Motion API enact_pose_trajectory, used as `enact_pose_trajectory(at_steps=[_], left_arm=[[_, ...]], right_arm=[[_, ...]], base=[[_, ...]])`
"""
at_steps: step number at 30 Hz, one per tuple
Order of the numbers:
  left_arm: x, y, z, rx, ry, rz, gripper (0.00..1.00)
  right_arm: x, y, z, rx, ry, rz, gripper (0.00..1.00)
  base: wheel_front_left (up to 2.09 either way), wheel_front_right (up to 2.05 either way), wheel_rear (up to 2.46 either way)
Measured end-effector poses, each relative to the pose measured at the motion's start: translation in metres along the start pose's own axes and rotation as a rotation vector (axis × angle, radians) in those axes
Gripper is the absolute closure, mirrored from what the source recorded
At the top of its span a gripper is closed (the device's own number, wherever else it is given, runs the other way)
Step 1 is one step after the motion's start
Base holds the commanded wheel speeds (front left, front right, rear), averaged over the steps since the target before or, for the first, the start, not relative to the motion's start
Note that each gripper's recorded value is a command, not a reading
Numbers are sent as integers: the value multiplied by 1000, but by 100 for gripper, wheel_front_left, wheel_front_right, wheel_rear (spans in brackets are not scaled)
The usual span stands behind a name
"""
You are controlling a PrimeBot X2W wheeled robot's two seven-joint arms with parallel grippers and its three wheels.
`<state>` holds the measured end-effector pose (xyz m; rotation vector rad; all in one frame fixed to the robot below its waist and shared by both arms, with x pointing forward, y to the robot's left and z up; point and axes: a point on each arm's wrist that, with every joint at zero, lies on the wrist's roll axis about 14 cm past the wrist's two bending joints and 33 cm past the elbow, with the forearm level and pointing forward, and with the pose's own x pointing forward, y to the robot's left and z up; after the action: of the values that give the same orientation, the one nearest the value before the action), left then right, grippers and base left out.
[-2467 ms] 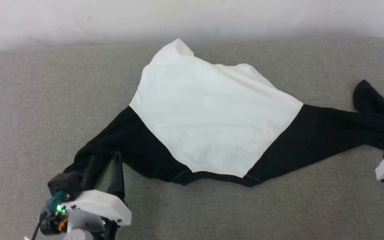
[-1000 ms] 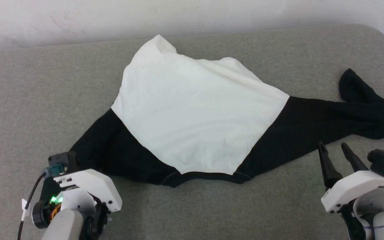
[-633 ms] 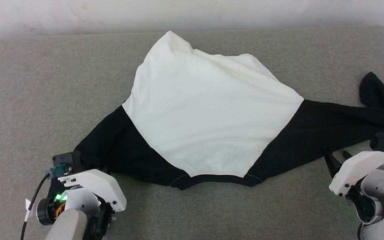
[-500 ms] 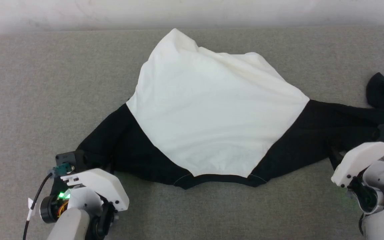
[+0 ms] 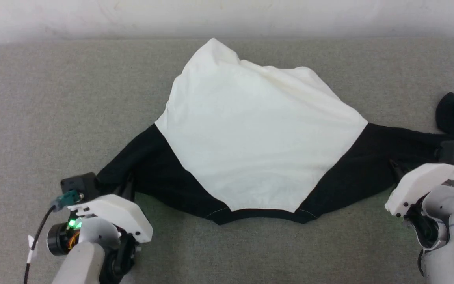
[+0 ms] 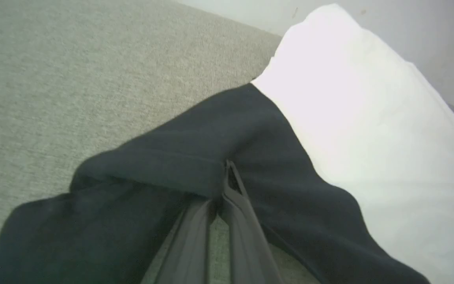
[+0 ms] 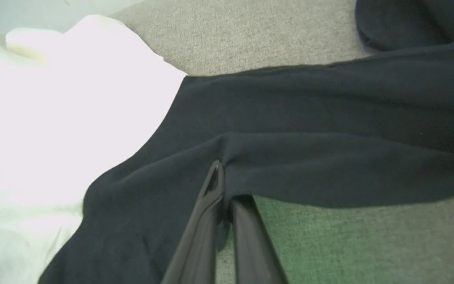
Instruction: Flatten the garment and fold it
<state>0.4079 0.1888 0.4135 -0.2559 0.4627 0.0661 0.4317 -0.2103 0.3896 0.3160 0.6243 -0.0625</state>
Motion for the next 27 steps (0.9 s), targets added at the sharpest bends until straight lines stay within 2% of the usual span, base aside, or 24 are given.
enact_pose_trajectory(at_steps=[4, 9, 16, 20, 27], left_arm=[[-8, -10, 38, -23, -134, -48, 100], [-34, -34, 104, -60, -318, -169, 100], [-75, -60, 178, -13, -454, -329, 100], [-98, -86, 223, -21, -524, -459, 100], [-101, -98, 286, 74, -610, -483, 100]], right_arm=[[-17, -1, 16, 7, -91, 5, 100], [-50, 0, 63, -41, -259, 5, 100], [-109, 20, 145, -167, -476, -1, 100], [-136, 41, 190, -239, -569, 13, 100], [-152, 66, 255, -437, -621, 3, 100]], base=[[0, 0, 0], [0, 0, 0], [0, 0, 0], [0, 0, 0], [0, 0, 0]])
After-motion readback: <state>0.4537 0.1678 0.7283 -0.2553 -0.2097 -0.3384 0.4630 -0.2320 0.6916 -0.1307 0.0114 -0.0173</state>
